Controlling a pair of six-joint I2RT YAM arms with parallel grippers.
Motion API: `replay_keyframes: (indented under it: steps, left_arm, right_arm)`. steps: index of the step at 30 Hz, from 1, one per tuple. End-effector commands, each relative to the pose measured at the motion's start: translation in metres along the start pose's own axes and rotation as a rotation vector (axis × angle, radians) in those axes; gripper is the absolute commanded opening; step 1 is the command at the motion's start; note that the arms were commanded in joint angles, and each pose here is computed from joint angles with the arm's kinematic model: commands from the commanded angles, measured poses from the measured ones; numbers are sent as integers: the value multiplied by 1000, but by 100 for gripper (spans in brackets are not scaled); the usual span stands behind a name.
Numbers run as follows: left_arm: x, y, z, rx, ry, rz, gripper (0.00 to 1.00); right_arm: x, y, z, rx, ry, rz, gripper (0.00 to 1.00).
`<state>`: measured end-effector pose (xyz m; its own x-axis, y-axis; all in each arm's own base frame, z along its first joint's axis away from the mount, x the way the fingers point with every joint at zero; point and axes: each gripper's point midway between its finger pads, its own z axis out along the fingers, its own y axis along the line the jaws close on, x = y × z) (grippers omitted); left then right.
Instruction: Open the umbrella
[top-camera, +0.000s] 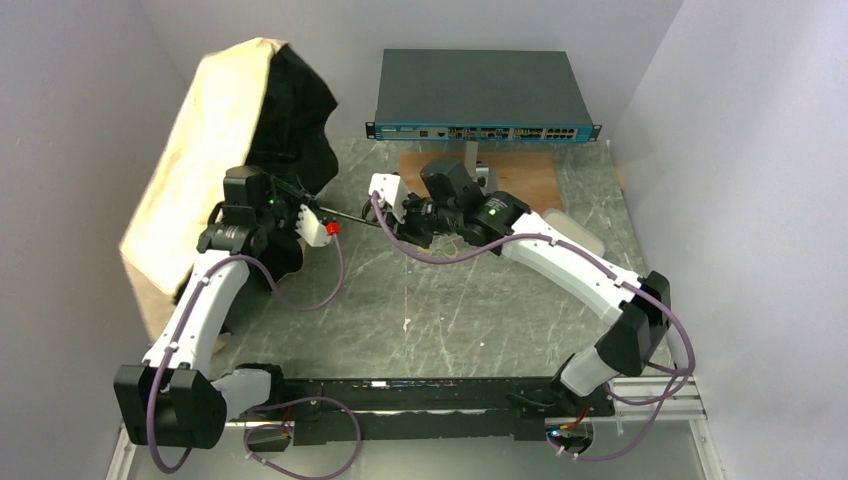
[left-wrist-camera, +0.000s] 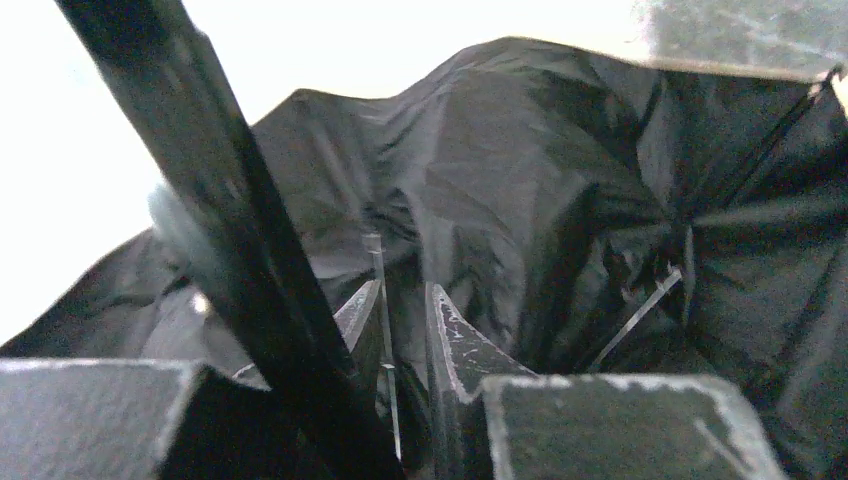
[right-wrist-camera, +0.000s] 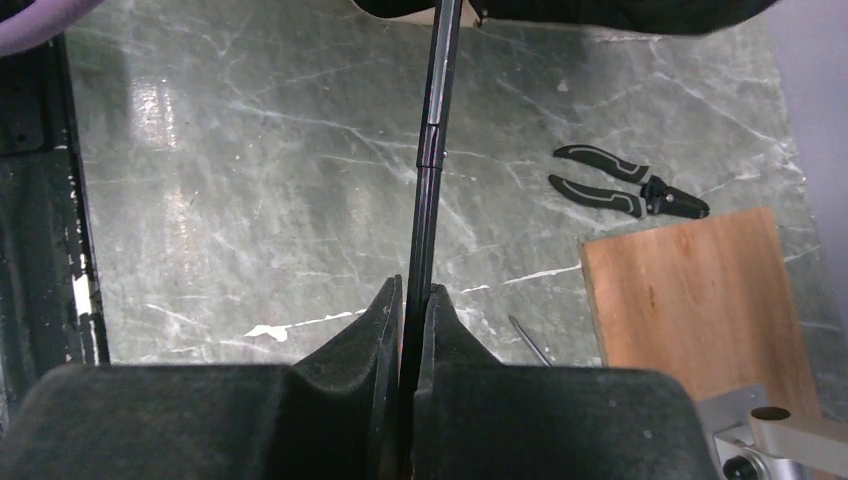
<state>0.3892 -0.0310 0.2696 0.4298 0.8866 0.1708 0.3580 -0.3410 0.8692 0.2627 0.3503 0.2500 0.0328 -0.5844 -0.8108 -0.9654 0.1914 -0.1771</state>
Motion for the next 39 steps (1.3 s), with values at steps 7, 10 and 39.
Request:
replay_keyframes:
  steps: [7,10,39]
  left_arm:
    - [183,52,-98,-51,702,119,27]
    - [191,62,-102,-67,719,125,27]
    - [108,116,-114,-320,423,352,0]
  right_arm:
    - [105,67,-92,-190,370,106,0]
    - [102,64,-90,-181,354,108,0]
    - [18,9,-20,-73,0,159,69]
